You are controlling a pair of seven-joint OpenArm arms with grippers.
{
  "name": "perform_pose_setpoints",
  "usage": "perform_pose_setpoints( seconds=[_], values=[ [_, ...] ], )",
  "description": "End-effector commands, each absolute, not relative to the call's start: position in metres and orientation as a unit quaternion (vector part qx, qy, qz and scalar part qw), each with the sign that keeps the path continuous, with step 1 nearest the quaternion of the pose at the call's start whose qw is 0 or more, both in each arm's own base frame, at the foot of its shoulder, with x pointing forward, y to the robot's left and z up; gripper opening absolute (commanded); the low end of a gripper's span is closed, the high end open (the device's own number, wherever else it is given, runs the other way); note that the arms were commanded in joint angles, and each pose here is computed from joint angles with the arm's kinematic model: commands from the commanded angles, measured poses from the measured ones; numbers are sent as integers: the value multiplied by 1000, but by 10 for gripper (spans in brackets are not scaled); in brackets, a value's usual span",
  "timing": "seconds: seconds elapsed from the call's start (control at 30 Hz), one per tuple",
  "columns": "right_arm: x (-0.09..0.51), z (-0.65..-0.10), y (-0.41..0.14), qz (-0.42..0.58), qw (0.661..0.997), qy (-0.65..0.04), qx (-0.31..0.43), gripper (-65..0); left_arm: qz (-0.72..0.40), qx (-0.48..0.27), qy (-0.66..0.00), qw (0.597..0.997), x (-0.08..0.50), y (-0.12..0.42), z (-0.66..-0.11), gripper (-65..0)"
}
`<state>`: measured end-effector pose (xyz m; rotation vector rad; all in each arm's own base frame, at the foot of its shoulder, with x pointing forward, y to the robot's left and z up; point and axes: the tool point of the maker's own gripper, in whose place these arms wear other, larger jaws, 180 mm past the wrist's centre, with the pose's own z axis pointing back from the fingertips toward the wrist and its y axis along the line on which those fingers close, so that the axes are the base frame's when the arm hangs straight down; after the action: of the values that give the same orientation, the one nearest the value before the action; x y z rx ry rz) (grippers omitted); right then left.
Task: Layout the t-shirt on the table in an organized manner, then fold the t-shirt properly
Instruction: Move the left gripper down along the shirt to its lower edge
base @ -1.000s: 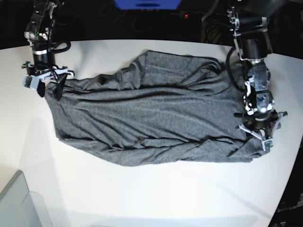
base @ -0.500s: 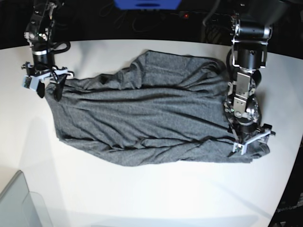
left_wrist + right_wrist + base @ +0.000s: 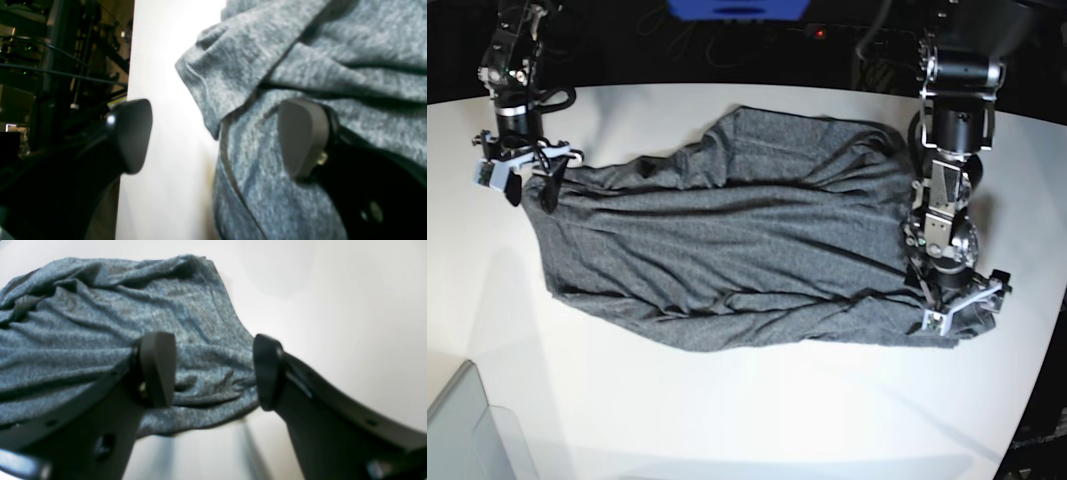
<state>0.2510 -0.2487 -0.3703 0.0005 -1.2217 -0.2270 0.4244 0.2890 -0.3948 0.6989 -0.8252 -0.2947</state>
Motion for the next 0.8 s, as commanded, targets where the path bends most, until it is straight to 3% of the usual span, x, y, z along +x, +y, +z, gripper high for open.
perform_pose_setpoints(
  seconds=[0.0, 0.63, 0.77],
  values=[
    [256, -357, -251, -100, 799, -593, 0, -277, -133, 345, -427, 825, 443, 291, -364, -76],
    [264, -351, -251, -100, 793, -601, 0, -277, -165, 328, -429, 825, 453, 286, -355, -76],
    [265, -351, -251, -99, 793, -602, 1, -277, -161, 328, -405, 838, 455, 297, -367, -75]
  ],
)
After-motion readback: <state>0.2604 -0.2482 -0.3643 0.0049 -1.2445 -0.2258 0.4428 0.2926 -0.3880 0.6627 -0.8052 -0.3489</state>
